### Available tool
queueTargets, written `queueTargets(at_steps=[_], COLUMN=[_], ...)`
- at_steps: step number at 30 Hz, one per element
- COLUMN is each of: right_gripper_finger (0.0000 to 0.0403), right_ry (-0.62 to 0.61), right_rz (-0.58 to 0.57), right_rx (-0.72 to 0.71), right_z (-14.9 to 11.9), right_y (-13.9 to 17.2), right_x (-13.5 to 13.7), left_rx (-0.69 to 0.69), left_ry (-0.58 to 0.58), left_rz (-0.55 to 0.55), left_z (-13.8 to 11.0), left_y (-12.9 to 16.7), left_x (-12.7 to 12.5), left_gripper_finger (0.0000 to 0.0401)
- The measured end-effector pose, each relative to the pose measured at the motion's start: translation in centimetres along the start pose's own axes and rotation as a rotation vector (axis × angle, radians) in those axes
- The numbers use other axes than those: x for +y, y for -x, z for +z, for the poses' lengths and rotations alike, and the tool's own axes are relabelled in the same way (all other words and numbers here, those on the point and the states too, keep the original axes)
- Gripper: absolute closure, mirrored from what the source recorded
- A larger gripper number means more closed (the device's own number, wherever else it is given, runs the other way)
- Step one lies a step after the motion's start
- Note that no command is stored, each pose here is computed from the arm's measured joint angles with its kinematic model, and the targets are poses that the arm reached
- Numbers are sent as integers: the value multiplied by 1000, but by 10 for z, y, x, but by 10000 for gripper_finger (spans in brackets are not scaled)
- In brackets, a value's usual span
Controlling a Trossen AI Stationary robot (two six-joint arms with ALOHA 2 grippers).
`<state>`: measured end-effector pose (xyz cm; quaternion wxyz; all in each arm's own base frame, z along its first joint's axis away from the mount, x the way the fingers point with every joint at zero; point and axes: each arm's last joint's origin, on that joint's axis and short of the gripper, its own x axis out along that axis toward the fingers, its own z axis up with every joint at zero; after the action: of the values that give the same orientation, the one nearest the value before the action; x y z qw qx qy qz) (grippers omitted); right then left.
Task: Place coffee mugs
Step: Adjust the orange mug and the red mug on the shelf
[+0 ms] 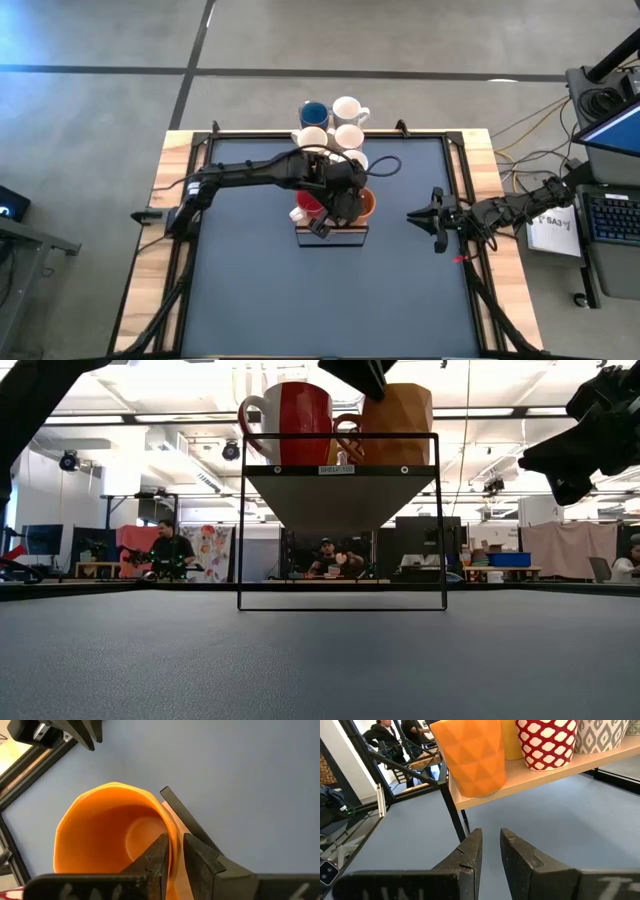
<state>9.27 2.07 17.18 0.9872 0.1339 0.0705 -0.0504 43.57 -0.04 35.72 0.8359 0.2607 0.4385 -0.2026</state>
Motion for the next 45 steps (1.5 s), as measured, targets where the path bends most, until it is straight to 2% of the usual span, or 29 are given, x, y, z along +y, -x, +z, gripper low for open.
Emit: queueTargets(at_steps=[10,17,24,45], right_gripper_finger=[346,346,346,346], right_ry=[0,0,0,0], right_rz=[0,0,0,0], right_rx=[0,0,0,0], right_z=[0,0,0,0], right_y=[0,0,0,0], right_x=[0,0,0,0], left_rx=[4,3,4,59], left_ry=[-27,-35,-54,-263], left_rz=[-5,-11,-10,-60], left_z=[0,-1,-1,-10], left_y=[0,0,0,11], left_x=[0,-1,-1,0], left_gripper_finger=[364,395,395,398])
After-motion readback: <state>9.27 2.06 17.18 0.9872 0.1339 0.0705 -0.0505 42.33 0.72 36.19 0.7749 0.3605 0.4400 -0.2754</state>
